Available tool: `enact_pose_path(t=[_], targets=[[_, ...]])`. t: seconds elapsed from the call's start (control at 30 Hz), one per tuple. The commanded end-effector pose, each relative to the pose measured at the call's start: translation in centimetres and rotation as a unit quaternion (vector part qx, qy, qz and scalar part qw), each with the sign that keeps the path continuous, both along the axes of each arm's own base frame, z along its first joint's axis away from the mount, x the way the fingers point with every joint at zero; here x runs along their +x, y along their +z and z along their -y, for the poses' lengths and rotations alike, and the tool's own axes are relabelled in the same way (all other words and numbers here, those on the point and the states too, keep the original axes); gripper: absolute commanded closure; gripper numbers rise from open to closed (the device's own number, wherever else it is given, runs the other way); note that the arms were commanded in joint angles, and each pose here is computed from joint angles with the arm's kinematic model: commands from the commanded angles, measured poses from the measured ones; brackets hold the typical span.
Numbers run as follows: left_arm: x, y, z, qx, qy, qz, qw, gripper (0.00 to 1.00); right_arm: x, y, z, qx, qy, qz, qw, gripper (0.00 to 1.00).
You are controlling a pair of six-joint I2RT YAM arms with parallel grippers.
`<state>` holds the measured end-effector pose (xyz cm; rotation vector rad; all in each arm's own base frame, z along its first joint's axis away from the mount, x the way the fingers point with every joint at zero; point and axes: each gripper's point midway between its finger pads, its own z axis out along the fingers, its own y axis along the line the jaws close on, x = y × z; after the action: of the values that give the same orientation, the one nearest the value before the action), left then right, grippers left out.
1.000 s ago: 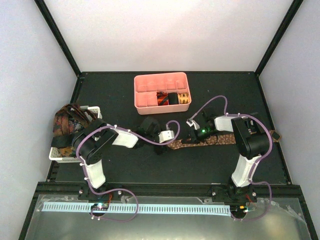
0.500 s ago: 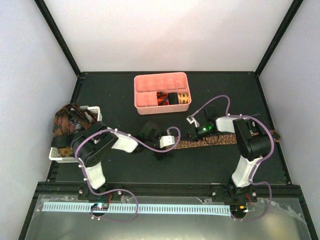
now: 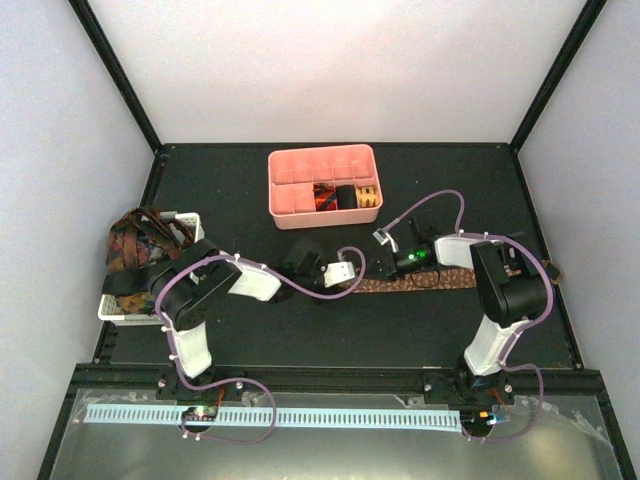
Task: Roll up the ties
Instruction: Roll the tie at the center of the board.
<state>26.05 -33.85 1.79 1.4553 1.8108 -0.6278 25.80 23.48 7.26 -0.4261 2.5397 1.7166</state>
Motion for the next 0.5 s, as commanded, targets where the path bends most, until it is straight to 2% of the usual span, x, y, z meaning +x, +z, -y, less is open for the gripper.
enact_pose_path(t=[0.0, 0.2, 0.3, 0.37, 0.47], targets=[[0.2, -0.5, -0.7, 0.023, 0.003, 0.004, 1.000, 0.65, 0.6, -1.4, 1.7, -0.018, -0.017, -0.007, 1.000, 0.89], [-0.3, -0.5, -0.7, 0.023, -0.008, -0.003, 1.000, 0.70, 0.7, -3.0, 2.3, -0.051, -0.021, -0.001, 0.998, 0.84], [-0.4, -0.4, -0.4, 0.019, -0.015, -0.008, 1.000, 0.70, 1.3, -3.7, 2.4, -0.064, -0.024, 0.004, 0.998, 0.93], [-0.3, -0.2, -0.4, 0.011, -0.007, -0.015, 1.000, 0.64, 1.7, -4.3, 2.6, -0.081, -0.030, 0.010, 0.996, 0.98], [-0.1, 0.4, -0.8, -0.014, 0.010, -0.040, 0.999, 0.52, 1.6, -5.0, 2.9, -0.093, -0.031, 0.008, 0.995, 0.98]])
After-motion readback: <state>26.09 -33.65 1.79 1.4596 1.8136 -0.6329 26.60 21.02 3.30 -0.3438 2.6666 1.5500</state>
